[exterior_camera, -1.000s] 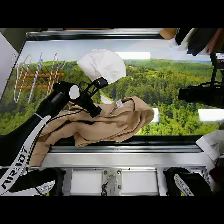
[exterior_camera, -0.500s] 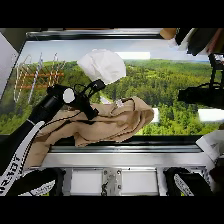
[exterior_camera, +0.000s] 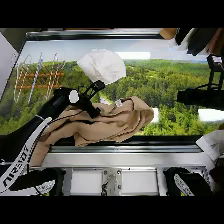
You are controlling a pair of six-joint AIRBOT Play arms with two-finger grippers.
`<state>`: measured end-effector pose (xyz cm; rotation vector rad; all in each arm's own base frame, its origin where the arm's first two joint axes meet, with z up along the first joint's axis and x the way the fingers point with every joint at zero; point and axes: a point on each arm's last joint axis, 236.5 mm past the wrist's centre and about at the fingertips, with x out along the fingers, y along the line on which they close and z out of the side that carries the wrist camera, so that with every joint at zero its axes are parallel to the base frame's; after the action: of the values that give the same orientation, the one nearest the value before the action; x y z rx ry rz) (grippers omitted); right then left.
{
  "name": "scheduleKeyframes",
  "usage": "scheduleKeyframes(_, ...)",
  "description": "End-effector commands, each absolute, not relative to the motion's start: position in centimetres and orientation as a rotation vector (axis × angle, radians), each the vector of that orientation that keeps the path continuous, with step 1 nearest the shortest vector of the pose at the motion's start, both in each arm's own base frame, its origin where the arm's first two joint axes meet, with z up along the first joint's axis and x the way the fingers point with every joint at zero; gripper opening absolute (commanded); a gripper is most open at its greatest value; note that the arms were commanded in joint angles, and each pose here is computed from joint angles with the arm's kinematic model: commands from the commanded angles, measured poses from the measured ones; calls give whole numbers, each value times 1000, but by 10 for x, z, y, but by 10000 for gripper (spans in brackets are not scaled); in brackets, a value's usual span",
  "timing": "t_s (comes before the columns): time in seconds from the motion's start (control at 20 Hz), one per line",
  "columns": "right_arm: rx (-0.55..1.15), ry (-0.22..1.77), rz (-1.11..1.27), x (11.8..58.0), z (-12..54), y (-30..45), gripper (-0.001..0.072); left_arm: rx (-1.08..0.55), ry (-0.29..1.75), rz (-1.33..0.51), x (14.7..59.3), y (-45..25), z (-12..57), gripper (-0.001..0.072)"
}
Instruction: Fold the clothes and pants, and hang the long-sleeved shirts on hangers.
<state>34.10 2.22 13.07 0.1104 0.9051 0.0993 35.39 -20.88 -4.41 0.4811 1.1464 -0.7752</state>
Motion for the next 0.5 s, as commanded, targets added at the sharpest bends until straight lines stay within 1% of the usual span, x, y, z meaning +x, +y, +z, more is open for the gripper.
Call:
scheduleKeyframes(0.0, 94, 970, 218, 334, 102, 44, 345, 460, 1176, -765, 356, -206, -55, 290)
scheduleKeyframes(0.05, 107, 998, 272, 332, 90, 55, 532, 443, 1183, -748, 358, -202, -54, 121)
scheduleKeyframes(0.1, 107, 1024, 335, 330, 76, 66, 563, 425, 1194, -731, 360, -197, -54, 22)
scheduleKeyframes(0.3, 69, 1094, 582, 331, 29, 103, 563, 386, 1243, -693, 359, -178, -56, 22)
scheduleKeyframes(0.45, -22, 1118, 681, 336, -1, 121, 563, 382, 1267, -692, 356, -174, -57, 22)
